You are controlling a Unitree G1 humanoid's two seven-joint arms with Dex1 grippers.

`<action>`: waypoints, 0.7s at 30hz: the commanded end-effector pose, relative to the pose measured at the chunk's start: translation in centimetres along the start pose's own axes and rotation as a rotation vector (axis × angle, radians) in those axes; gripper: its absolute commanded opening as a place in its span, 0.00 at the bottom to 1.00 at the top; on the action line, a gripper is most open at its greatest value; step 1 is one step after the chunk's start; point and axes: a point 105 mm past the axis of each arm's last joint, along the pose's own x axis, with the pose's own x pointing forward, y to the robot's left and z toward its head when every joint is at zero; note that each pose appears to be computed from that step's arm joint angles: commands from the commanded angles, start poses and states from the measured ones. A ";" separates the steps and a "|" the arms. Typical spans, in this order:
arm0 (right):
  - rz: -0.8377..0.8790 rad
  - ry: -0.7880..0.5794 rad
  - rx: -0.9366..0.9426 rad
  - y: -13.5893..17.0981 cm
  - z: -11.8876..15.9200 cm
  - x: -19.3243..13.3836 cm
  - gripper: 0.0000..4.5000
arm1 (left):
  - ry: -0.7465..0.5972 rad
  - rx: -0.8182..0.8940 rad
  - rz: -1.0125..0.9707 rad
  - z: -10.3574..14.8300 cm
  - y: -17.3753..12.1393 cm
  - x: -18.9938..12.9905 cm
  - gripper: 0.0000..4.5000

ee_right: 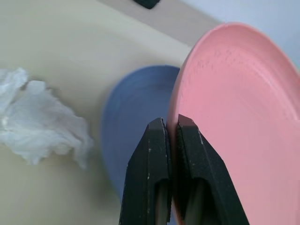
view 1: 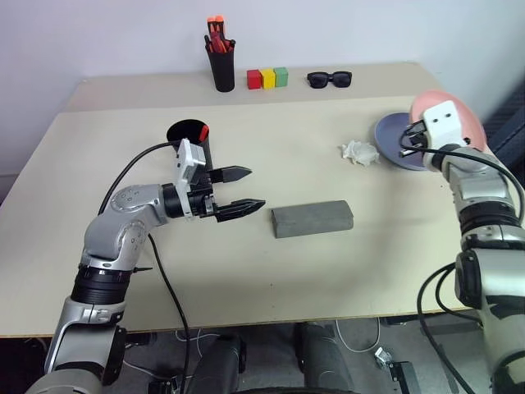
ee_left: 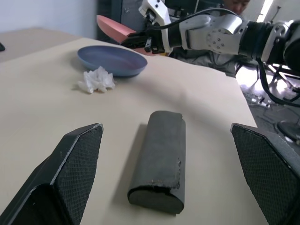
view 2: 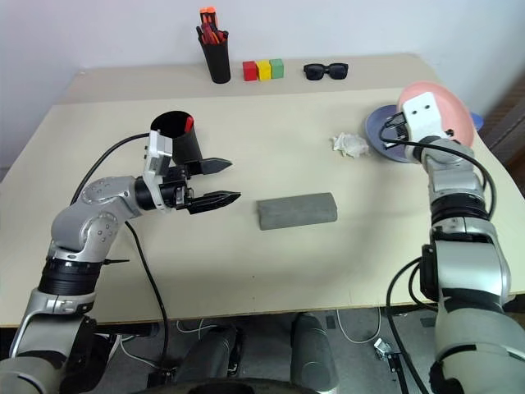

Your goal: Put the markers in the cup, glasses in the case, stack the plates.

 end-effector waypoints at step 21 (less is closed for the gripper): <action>0.131 -0.177 0.180 5.3 4.0 1.8 0.99 | -0.035 0.067 0.001 1.3 0.0 -0.1 1.00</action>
